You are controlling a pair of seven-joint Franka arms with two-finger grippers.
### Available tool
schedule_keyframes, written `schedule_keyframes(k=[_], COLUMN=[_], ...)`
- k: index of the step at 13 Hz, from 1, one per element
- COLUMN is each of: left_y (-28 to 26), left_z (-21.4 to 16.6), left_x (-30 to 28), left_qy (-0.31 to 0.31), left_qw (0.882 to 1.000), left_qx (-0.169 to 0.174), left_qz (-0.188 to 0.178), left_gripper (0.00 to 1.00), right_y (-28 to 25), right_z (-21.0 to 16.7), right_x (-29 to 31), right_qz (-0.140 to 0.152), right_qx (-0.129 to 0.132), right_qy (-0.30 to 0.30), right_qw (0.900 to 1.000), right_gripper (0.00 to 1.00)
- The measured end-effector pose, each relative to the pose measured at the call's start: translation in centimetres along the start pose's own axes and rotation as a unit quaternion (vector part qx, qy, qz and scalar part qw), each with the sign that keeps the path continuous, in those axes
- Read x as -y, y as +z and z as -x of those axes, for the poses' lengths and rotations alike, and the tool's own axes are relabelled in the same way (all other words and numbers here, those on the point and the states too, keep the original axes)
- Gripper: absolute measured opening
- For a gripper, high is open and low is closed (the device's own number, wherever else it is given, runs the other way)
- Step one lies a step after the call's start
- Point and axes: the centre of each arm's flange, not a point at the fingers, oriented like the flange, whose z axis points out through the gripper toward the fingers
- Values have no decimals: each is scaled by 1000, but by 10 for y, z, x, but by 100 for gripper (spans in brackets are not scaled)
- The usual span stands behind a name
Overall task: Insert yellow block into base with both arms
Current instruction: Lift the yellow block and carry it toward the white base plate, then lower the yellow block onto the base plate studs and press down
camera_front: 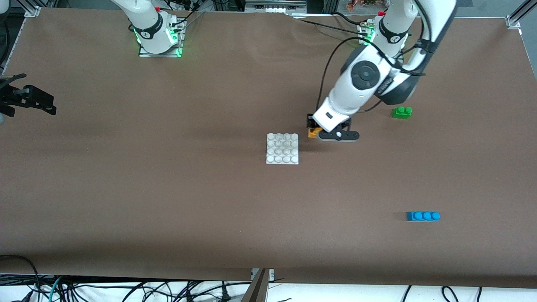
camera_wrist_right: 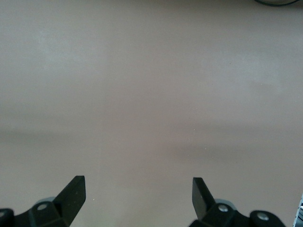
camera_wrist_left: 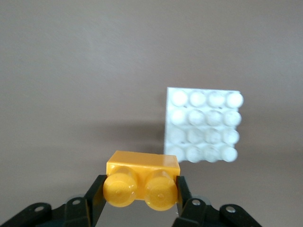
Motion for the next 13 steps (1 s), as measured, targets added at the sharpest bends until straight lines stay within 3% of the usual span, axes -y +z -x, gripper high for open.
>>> schedule_keyframes(k=[7,13], left_y=[44,77], left_z=[-18,-9], left_x=[-57,-86], left_qy=[-23,-34], left_qw=[1000,999], left_qx=[0,-2], left_qz=[-5,-24], left_gripper=[63,63], right_y=[0,0], right_z=[0,0], right_x=[0,0], right_qz=[0,0], right_qx=[0,0], right_qy=[0,0], right_qw=[1000,1000], right_gripper=[100,100])
